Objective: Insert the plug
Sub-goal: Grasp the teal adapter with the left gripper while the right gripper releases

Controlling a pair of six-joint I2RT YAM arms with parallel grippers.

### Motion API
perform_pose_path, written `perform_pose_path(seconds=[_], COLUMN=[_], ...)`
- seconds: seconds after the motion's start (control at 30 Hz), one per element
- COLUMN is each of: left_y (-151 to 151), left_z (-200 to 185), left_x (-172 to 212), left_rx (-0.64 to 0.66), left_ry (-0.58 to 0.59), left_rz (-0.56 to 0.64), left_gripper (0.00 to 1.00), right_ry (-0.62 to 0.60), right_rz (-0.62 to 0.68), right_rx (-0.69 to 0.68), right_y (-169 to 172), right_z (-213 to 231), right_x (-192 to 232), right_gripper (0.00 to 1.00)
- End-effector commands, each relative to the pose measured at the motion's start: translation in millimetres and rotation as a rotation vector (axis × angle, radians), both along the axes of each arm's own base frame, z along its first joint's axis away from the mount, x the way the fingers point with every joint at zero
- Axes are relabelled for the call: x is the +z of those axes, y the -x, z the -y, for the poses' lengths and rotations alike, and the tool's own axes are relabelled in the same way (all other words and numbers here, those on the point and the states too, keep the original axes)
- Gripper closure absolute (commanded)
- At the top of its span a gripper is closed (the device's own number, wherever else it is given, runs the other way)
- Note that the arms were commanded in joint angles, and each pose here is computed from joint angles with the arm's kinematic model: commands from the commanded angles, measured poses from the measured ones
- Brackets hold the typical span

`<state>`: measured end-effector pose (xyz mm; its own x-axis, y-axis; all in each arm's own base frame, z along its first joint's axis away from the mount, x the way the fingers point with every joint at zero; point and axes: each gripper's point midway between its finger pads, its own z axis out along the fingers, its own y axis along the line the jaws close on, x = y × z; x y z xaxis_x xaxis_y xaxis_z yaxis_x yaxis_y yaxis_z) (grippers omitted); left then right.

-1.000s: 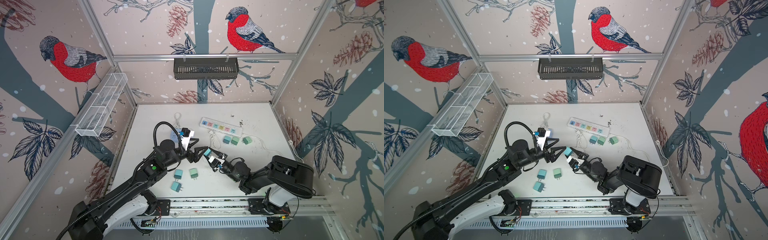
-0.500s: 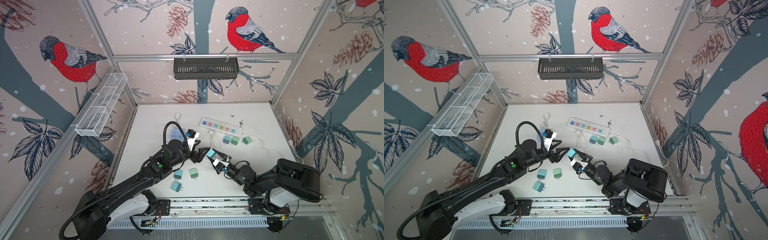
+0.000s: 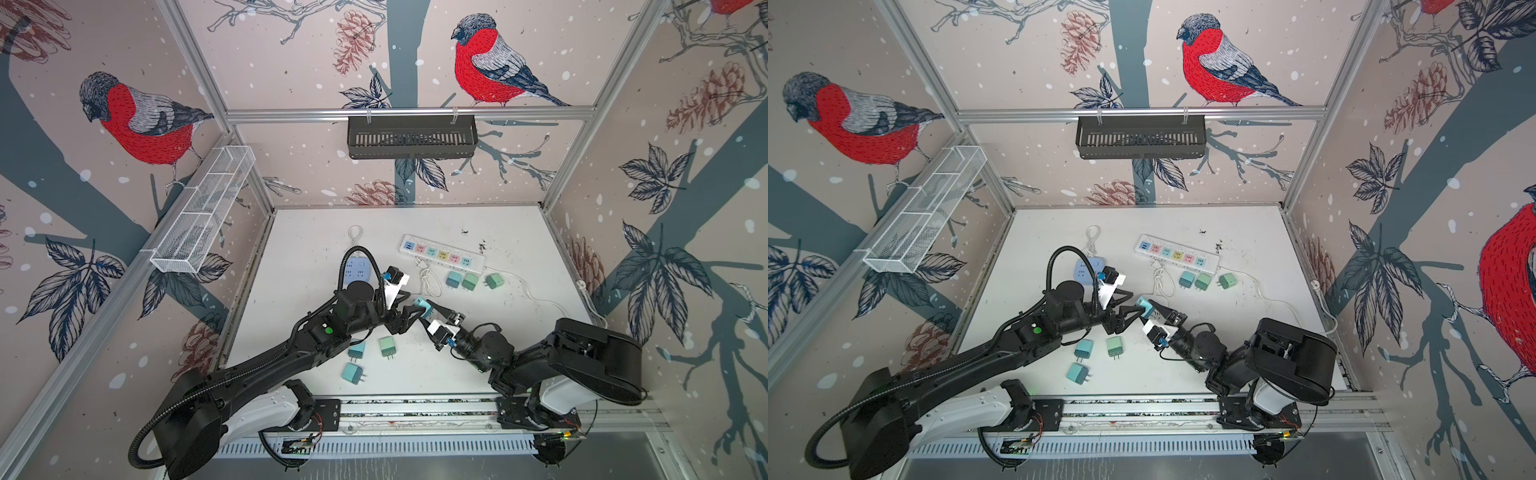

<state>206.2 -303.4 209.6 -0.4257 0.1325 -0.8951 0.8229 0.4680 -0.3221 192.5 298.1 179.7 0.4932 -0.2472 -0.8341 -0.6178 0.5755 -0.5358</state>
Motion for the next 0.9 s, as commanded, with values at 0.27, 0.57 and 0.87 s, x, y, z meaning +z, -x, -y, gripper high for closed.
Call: perform_pose_path(seconds=[0.27, 0.57, 0.87], left_y=[4, 4, 1], left_z=[17, 29, 33], left_x=[5, -5, -8], left_rx=[-0.057, -0.083, -0.089], left_ry=[0.017, -0.012, -0.034], left_rz=[0.027, 0.007, 0.017], left_gripper=[0.4, 0.59, 0.93], right_ry=[-0.215, -0.226, -0.258], right_rz=[0.096, 0.096, 0.078], right_rx=[0.016, 0.014, -0.019], right_y=[10, 10, 5], right_z=[15, 17, 25], right_x=[54, 56, 58], right_gripper=[0.99, 0.99, 0.75])
